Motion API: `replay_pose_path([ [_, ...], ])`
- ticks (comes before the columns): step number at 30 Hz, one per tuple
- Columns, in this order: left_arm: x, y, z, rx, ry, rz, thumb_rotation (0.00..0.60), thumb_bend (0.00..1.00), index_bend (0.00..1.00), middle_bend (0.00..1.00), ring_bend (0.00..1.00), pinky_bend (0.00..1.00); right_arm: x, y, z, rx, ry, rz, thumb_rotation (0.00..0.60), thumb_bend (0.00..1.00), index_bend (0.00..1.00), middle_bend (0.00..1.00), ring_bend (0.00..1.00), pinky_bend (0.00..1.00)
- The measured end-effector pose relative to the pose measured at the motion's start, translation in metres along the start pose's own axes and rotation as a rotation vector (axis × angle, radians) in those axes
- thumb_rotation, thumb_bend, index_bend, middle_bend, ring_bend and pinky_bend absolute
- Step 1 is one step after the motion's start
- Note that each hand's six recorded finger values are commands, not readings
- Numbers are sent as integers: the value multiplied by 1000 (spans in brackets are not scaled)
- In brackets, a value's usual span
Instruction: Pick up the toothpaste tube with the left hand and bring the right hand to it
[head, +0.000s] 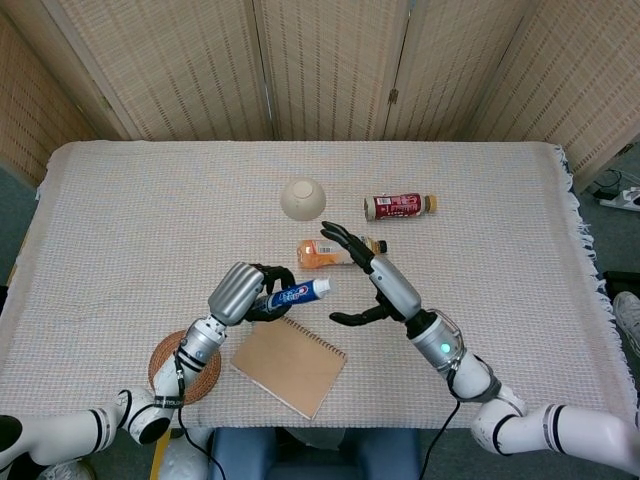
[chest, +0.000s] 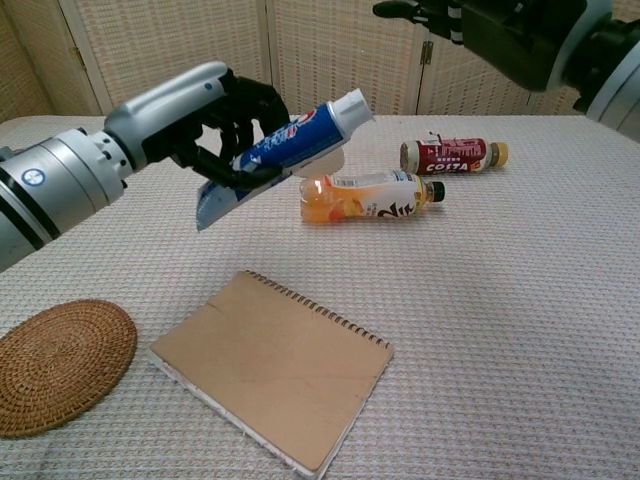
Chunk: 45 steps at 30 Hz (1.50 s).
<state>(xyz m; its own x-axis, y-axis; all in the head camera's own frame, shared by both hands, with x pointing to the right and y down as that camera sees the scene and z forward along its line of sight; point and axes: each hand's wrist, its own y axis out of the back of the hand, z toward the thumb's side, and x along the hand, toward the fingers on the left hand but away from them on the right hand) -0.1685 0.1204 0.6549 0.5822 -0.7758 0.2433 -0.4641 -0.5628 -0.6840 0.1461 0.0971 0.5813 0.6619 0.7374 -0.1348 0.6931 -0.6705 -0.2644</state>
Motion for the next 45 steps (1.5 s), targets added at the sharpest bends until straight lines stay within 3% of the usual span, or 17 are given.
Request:
replay_pose_path([
  [7,-6,-6,-34,186,89,-95,600,808,730,768,621,568,14,30,0,141,-34,-22,281,212,0,0,0,0],
  [15,-17,-11,-85,350,283,-216,600,789,561,604,477,461,43,59,-10,277,-115,-56,279,212,0,0,0,0],
  [17,-20,-11,-95,380,325,-232,600,708,421,493,383,427,50,63,-12,300,-131,-61,280,212,0,0,0,0],
  [20,-23,-11,-106,407,380,-255,600,489,176,324,244,361,59,67,-15,338,-153,-60,278,213,0,0,0,0],
  [24,-29,-7,-111,407,430,-259,600,394,60,246,183,308,73,75,-20,415,-190,-60,285,212,0,0,0,0],
  [27,-35,5,-109,399,442,-236,600,377,63,242,183,287,88,85,-25,488,-232,-71,380,213,0,0,0,0],
  [33,-62,56,-113,356,491,-127,600,379,164,244,207,252,127,113,-29,669,-337,-113,600,214,0,0,0,0],
  [38,-101,106,-114,362,531,0,600,383,243,259,207,229,171,135,-32,824,-464,-157,600,214,0,0,0,0],
  [45,-166,141,-103,407,572,136,600,384,271,272,208,215,226,147,-31,859,-585,-214,600,213,0,0,0,0],
])
